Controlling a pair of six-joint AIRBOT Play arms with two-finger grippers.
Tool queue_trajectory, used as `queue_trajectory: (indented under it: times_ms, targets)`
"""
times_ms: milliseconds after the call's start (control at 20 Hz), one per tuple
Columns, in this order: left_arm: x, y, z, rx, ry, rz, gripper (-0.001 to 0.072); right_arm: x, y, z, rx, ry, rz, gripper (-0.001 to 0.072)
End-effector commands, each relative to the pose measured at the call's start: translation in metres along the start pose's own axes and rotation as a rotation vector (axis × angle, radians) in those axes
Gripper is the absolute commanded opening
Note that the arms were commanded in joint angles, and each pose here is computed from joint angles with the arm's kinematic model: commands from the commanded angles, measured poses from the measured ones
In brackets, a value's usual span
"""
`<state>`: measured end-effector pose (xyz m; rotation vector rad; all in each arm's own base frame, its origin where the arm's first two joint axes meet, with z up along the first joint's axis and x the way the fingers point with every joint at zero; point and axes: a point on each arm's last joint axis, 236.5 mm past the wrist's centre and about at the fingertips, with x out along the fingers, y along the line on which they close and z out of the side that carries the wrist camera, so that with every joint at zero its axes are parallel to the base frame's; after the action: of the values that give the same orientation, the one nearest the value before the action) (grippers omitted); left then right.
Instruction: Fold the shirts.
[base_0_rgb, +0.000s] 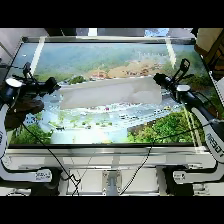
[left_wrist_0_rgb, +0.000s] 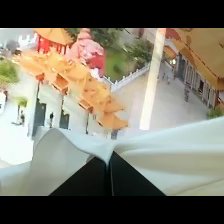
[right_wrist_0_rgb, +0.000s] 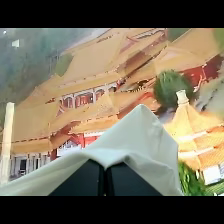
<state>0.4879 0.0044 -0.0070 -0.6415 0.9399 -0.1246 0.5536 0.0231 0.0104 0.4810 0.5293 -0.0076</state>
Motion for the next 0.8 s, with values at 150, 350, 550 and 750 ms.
queue_trajectory:
  times_ms: [150,350,550,750]
  targets:
    - [0.026,0.041,0.026,-0.068,-0.124,0.095,0.0009,0.049,-0.015,-0.018,0.000,0.042,-0.027,0.0033]
    - [0.031,0.054,0.040,-0.108,-0.194,0.126,0.0009,0.055,-0.017,-0.029,0.002,0.071,-0.021,0.0035]
    - [0.032,0.049,0.041,-0.148,-0.196,0.097,0.0010,0.055,-0.014,-0.031,0.007,0.080,-0.011,0.0035]
    - [0.033,0.037,0.043,-0.225,-0.202,0.039,0.0143,0.054,-0.005,-0.037,0.007,0.112,0.025,0.0035]
